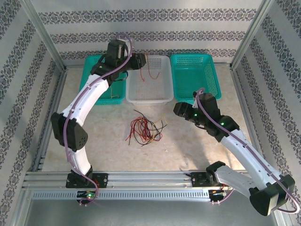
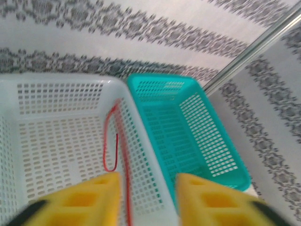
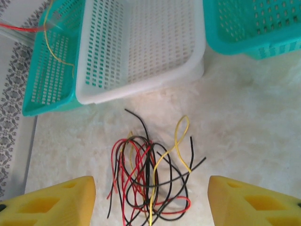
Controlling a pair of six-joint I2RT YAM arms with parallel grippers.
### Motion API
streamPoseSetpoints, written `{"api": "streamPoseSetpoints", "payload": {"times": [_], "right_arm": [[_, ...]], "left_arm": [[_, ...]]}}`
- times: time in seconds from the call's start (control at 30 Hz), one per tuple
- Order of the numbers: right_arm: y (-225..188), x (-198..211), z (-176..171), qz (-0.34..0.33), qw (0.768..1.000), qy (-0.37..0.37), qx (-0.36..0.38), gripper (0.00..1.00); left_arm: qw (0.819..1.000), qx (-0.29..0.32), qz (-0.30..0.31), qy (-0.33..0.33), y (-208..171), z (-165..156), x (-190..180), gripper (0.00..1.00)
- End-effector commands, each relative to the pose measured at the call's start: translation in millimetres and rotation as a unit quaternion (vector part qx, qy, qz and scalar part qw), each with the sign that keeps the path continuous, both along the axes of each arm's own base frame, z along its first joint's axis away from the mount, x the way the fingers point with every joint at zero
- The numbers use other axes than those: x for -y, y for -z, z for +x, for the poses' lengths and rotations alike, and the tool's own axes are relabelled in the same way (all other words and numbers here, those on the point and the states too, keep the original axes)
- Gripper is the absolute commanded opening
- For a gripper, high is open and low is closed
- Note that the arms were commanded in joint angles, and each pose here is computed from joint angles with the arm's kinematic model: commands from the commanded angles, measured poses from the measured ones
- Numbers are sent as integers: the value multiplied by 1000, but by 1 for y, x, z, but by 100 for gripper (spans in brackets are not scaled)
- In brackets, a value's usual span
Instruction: Untangle the cables
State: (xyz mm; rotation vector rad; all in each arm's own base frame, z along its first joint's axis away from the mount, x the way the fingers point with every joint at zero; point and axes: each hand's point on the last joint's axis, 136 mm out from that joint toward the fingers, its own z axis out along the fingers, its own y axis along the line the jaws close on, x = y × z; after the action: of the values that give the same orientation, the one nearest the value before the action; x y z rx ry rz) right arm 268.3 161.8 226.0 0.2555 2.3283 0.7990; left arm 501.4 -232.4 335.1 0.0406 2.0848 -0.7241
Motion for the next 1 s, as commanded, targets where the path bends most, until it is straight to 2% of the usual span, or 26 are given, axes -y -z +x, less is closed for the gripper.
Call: {"api": "streamPoseSetpoints", "payload": {"times": [0.0,0.1,0.2,0.37,0.43,0.67,0.73,0.77,0.8,0.9,0.97], "right_arm": [[7,-14,-9,-4,1000,-23,-10,65],[17,-30,-11,-43,998,-51,-19,65],[28,-45,-9,-84,993,-74,-33,64],[50,-57,4,-152,983,-80,-61,60],[61,-55,10,-174,979,-75,-75,59],[103,-50,24,-220,965,-75,-124,55],[111,-53,27,-216,964,-83,-132,37],[114,-54,29,-216,963,-86,-133,31],[116,-55,31,-221,962,-87,-132,30],[128,-52,34,-241,956,-87,-141,30],[136,-48,34,-253,952,-86,-149,37]], "left_arm": [[1000,9,-11,-22,-3,12,-5,62],[999,7,-11,-36,7,4,-13,69],[999,6,-2,-45,11,-15,-24,71],[999,-2,-22,-27,5,-66,-35,67],[999,-9,-36,-14,9,-91,-37,62],[996,-58,-62,26,51,-171,-47,58],[996,-74,-53,22,69,-185,-54,58],[995,-83,-51,18,78,-191,-57,58],[994,-94,-51,14,88,-196,-59,59],[990,-122,-64,18,109,-203,-55,58],[989,-129,-73,22,116,-204,-49,58]]}}
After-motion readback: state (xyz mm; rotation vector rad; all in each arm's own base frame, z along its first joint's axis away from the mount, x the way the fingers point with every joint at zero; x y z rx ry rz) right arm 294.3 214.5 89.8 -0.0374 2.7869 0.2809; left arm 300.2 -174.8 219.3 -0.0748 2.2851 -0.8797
